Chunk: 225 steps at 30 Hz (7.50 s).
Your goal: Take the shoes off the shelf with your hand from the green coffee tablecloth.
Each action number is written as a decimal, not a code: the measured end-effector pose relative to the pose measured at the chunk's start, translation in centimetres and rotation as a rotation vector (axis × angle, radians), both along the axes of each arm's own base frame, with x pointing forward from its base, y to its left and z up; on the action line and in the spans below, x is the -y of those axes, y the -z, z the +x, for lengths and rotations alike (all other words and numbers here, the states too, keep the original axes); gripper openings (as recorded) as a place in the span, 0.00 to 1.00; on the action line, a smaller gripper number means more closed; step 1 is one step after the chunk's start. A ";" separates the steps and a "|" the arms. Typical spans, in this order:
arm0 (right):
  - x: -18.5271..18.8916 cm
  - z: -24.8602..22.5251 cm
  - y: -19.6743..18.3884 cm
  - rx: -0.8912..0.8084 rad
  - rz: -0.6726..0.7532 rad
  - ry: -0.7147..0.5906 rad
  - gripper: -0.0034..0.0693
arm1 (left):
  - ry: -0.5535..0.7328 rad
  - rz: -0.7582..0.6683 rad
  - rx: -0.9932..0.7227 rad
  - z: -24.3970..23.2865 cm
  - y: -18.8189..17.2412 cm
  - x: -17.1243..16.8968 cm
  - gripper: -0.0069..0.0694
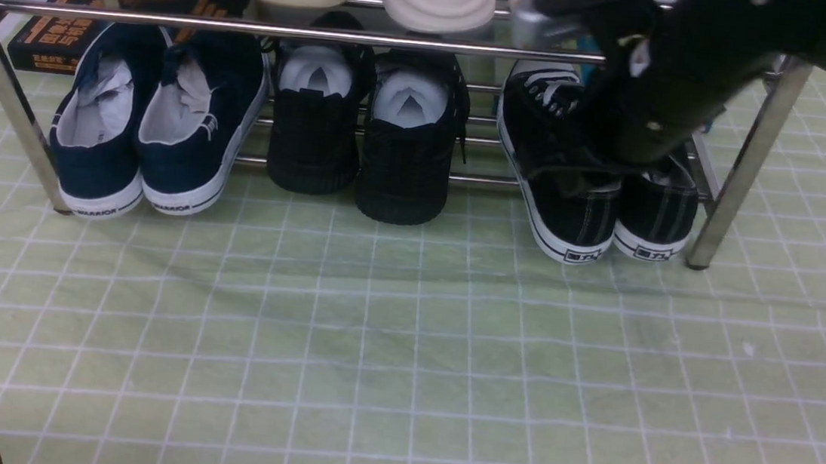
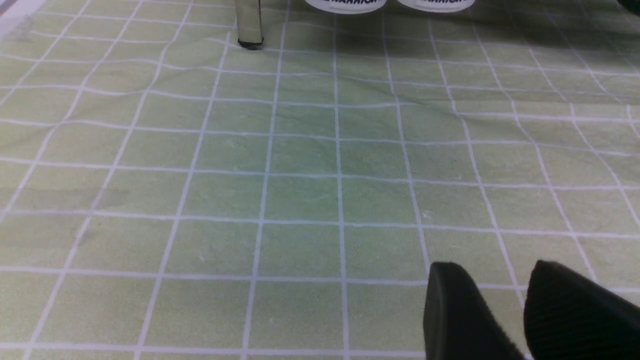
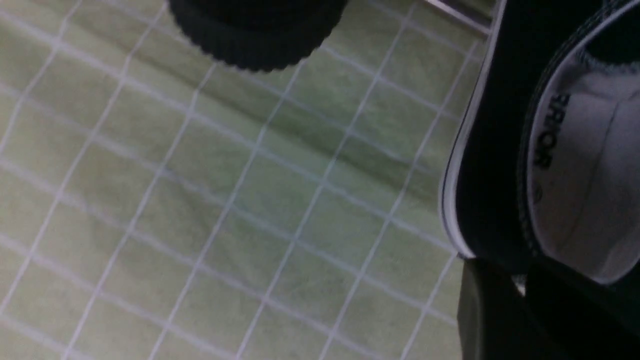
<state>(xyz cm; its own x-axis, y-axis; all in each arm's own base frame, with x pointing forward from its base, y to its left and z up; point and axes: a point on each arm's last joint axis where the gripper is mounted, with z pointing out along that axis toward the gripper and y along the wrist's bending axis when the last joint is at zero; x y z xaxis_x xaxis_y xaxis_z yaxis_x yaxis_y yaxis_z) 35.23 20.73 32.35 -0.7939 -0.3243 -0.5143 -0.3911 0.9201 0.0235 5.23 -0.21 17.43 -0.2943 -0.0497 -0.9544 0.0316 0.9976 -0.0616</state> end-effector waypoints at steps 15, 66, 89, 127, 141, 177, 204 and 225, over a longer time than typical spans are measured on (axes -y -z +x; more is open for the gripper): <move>-1.4 4.2 5.7 0.067 -0.065 0.050 0.49 | 0.000 0.000 0.000 0.0 0.0 0.0 0.41; -4.0 -20.5 -5.3 -0.204 0.064 -0.175 0.07 | 0.000 0.000 0.001 0.0 0.0 0.0 0.41; -10.4 -16.4 6.6 -0.066 -0.004 0.043 0.08 | 0.000 0.000 0.001 0.0 0.0 0.0 0.41; -11.9 -14.6 5.2 0.017 0.064 0.010 0.57 | -0.001 0.008 0.002 0.0 0.0 0.0 0.41; 0.9 -5.2 -2.9 -0.029 -0.065 0.213 0.04 | -0.002 0.019 0.002 0.0 0.0 -0.1 0.41; 4.9 3.0 4.2 -0.064 -0.099 0.270 0.05 | -0.003 0.041 0.004 0.0 0.0 -0.1 0.41; -1.3 -11.7 4.0 -0.204 0.013 0.078 0.06 | -0.006 0.071 0.006 0.0 0.0 -0.2 0.41; -3.2 -8.6 8.2 -0.130 0.020 0.160 0.07 | -0.006 0.072 0.005 0.0 0.0 -0.2 0.41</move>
